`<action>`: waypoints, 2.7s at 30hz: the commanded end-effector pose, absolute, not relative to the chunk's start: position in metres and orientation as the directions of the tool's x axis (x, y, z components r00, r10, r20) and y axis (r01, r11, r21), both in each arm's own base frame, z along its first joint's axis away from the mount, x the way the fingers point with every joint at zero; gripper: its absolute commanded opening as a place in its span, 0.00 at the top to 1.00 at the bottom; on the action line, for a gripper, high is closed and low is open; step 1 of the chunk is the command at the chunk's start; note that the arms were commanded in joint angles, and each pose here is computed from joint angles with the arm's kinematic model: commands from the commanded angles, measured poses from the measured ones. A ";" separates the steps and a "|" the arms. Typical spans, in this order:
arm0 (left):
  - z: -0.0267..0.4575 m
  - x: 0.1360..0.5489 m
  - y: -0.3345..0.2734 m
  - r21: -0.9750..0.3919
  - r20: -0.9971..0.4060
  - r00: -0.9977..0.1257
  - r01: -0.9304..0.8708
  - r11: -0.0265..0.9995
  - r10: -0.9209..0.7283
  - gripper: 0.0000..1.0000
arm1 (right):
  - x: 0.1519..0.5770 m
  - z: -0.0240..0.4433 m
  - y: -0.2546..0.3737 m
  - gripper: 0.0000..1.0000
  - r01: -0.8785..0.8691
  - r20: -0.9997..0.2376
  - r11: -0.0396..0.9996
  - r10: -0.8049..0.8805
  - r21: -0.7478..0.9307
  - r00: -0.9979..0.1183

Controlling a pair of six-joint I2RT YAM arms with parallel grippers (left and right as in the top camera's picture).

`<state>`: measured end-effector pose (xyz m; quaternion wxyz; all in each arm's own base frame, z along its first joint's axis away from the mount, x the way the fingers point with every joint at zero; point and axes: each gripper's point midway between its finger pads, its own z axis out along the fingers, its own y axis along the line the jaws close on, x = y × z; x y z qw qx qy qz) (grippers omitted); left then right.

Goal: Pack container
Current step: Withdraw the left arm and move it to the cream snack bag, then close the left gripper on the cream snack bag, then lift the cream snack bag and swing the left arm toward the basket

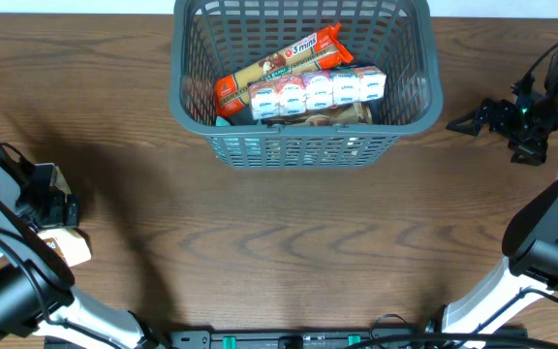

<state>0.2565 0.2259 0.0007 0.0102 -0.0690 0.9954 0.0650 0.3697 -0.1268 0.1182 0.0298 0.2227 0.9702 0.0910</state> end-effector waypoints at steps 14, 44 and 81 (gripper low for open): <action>-0.039 0.257 0.226 0.091 0.019 -0.992 -0.121 0.988 -0.123 0.00 | 0.367 0.116 -0.123 0.01 0.415 -0.001 0.891 0.422 0.182 -0.907; -0.045 0.269 0.224 0.014 -0.060 -0.982 -0.182 0.983 -0.181 0.94 | 0.361 0.117 -0.120 0.01 0.419 0.028 0.890 0.421 0.181 -0.906; 0.278 0.397 0.059 0.101 -0.579 -0.792 0.166 0.981 0.194 0.94 | 0.351 0.117 -0.116 0.01 0.413 0.070 0.893 0.407 0.181 -0.911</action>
